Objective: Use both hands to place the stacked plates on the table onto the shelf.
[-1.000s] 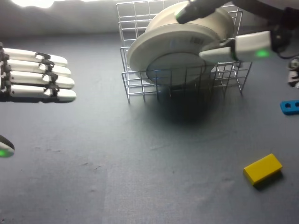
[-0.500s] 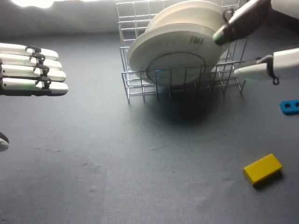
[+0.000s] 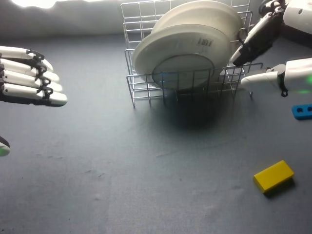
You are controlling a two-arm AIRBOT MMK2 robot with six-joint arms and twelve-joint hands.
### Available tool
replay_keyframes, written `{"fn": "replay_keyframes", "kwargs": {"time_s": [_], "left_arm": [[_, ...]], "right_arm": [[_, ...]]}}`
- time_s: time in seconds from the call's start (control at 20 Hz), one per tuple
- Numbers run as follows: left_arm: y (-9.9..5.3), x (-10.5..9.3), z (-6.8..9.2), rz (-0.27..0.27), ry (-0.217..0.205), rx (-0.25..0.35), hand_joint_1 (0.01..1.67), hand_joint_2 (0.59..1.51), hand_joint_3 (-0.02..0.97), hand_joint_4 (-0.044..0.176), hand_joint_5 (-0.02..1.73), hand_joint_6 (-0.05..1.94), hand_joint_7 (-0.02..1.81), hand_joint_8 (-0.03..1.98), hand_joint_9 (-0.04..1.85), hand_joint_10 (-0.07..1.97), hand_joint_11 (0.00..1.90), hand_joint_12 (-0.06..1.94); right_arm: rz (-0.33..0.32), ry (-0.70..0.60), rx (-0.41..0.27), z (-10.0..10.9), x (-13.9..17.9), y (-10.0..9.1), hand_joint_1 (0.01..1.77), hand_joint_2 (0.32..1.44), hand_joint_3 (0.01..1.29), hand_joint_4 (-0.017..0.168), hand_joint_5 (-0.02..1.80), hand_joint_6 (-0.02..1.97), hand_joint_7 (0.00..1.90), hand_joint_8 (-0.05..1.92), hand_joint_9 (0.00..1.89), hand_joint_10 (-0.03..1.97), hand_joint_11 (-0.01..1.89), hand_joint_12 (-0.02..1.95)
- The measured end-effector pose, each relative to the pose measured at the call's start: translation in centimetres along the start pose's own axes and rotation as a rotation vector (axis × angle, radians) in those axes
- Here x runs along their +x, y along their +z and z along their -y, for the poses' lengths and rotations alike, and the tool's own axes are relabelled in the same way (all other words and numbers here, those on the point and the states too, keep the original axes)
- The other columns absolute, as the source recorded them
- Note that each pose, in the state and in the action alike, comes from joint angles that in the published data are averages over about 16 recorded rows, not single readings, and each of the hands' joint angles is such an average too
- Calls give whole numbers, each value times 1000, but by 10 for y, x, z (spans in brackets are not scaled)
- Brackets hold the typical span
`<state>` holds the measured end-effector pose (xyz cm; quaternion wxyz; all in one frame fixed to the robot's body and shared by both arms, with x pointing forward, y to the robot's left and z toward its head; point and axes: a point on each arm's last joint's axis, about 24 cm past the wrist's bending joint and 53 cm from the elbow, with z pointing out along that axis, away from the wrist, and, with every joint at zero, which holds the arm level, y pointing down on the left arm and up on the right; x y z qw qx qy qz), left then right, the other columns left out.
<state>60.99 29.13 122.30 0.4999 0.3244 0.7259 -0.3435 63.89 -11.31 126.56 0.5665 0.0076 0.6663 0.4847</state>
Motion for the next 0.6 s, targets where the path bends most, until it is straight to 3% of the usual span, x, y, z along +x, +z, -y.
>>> {"fn": "replay_keyframes", "kwargs": {"time_s": [0.1,0.25,0.45,0.6], "left_arm": [[-1,0,0,1,-1,0,22,1239,10,4,395,528,477,599,453,690,316,1000],[-2,-1,1,2,-3,0,49,1245,9,34,655,869,752,947,742,1051,602,1358],[-2,-1,1,4,-5,1,68,1252,9,49,863,1190,973,1289,966,1421,831,1692],[-3,-2,2,6,-6,1,83,1257,8,64,1023,1554,1129,1660,1142,1794,1073,1901]], "right_arm": [[-2,-4,-1,0,2,0,591,1071,17,-2,928,626,1004,653,993,776,684,1533],[-5,-6,-2,0,4,-1,474,1078,16,-2,983,978,1048,1009,1062,1131,899,1651],[-7,-7,-4,0,5,-1,393,1075,16,-2,1006,1319,1068,1365,1098,1514,1088,1779],[-6,-7,-6,-1,6,-2,336,1067,16,-1,1007,1681,1064,1726,1132,1850,1264,1906]]}}
